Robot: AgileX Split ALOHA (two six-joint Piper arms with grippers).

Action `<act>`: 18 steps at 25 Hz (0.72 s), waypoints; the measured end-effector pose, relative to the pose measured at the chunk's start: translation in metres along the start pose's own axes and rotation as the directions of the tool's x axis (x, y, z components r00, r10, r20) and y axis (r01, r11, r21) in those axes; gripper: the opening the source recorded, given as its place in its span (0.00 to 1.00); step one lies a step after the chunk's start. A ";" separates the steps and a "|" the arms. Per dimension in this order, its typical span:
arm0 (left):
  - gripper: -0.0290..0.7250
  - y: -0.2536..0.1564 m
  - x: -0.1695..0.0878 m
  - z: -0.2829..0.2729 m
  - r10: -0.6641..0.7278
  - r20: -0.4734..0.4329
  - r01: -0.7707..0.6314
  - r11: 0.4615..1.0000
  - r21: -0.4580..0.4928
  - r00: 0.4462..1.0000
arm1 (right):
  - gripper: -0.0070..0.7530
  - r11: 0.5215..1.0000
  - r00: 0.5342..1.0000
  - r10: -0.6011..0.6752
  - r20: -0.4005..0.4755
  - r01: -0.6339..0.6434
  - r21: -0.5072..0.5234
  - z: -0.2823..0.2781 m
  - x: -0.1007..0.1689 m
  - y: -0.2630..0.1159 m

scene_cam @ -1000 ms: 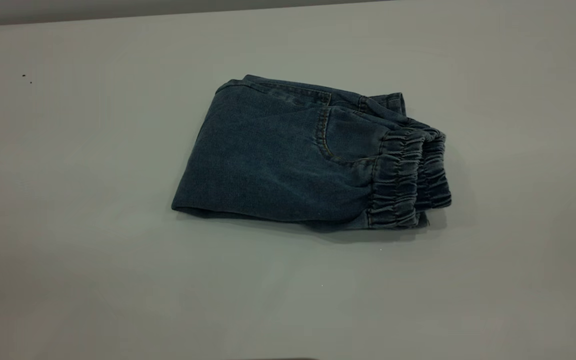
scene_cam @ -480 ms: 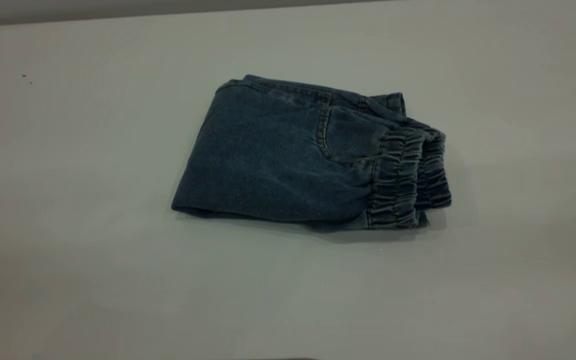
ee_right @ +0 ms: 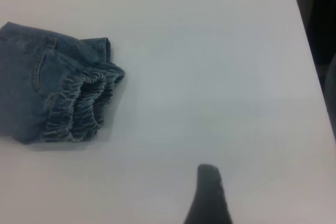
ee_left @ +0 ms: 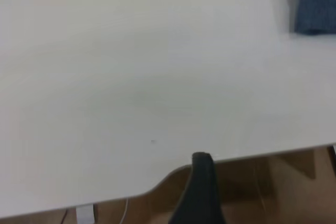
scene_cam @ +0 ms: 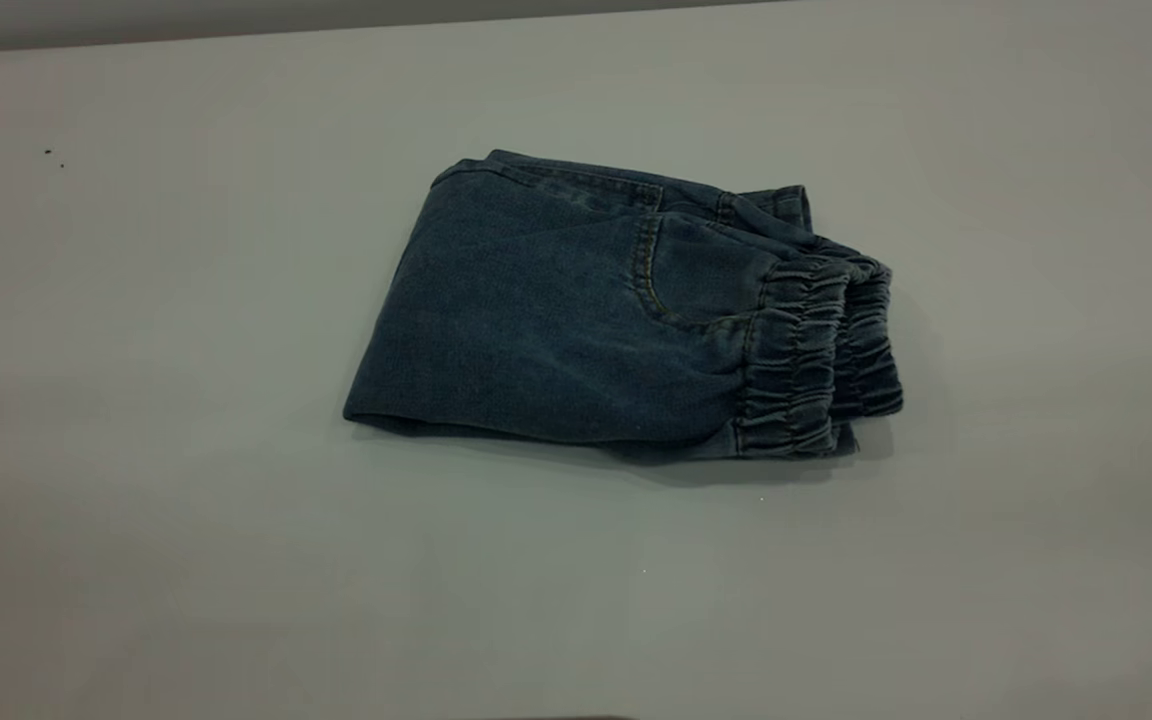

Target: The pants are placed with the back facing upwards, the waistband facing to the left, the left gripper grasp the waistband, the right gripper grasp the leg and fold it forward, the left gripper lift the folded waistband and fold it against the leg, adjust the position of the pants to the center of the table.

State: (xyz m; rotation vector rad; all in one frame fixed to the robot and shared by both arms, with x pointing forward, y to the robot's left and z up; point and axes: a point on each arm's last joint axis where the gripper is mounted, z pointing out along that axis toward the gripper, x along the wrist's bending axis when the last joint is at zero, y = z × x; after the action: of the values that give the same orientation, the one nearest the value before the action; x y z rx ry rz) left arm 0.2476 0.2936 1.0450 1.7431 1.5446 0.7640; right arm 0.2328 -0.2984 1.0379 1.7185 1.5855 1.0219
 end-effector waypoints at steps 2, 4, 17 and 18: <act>0.80 -0.001 0.000 -0.002 0.001 -0.001 -0.001 1.000 -0.015 1.000 | 0.63 1.000 1.000 0.000 0.000 0.000 -0.002 0.000 0.000 0.000; 0.80 -0.003 -0.001 -0.004 0.002 -0.003 -0.002 0.999 -0.034 1.000 | 0.63 1.000 1.000 0.000 0.000 0.000 -0.002 0.000 0.000 0.000; 0.80 -0.011 -0.002 -0.014 -0.025 -0.058 0.018 0.993 -0.115 0.998 | 0.63 1.000 1.000 0.000 0.000 0.000 -0.002 0.000 0.000 0.000; 0.80 -0.011 -0.002 -0.014 -0.025 -0.058 0.018 0.993 -0.114 0.998 | 0.63 1.000 1.000 0.000 0.000 0.000 -0.002 0.000 0.000 0.000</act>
State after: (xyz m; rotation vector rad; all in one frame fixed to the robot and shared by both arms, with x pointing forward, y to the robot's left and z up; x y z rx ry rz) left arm 0.2295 0.2938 1.0443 1.6317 1.5259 0.8823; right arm 0.2325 -0.2984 1.0379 1.7169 1.5840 1.0236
